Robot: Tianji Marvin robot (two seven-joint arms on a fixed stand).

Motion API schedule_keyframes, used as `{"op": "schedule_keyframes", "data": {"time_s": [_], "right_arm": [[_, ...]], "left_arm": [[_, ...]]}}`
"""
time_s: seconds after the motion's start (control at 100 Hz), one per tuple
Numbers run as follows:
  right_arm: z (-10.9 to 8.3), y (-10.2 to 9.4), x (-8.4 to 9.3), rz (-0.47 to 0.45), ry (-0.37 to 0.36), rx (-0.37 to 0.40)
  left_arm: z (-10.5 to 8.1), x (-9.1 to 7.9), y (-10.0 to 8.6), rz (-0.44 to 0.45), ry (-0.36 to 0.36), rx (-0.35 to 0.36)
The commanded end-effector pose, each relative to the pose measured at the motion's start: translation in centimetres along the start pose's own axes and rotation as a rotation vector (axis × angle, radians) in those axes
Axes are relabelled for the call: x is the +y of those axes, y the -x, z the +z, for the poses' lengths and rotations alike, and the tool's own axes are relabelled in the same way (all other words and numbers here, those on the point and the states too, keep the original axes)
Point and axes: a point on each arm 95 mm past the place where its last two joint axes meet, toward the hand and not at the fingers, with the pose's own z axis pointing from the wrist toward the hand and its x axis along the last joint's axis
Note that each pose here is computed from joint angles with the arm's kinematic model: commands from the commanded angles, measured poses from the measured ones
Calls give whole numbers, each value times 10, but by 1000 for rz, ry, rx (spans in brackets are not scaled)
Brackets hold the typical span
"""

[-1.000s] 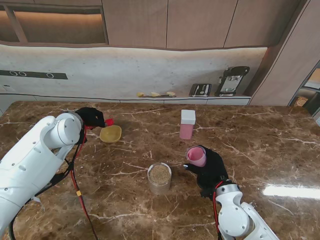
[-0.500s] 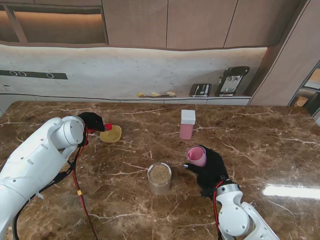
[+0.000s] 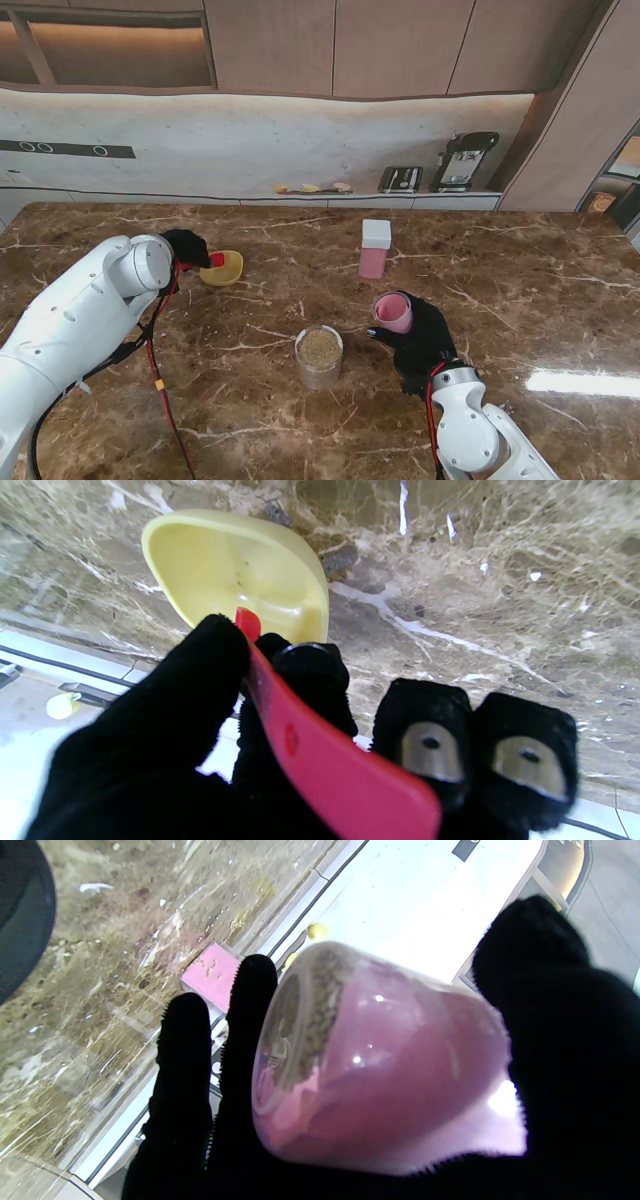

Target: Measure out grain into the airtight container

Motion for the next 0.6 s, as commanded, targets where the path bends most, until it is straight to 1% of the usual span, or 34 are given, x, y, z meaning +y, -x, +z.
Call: {"op": "schedule_keyframes", "data": {"time_s": [0.0, 0.25, 0.4, 0.59], "right_arm": [[-2, 2, -3, 5, -17, -12], [-2, 2, -3, 5, -14, -14], [-2, 2, -3, 6, -16, -16], [-2, 2, -4, 7, -20, -17]], "left_arm": [[2, 2, -3, -7, 18, 4], [8, 8, -6, -12, 61, 0], [9, 11, -5, -4, 66, -6], [9, 14, -4, -27, 93, -14]]}}
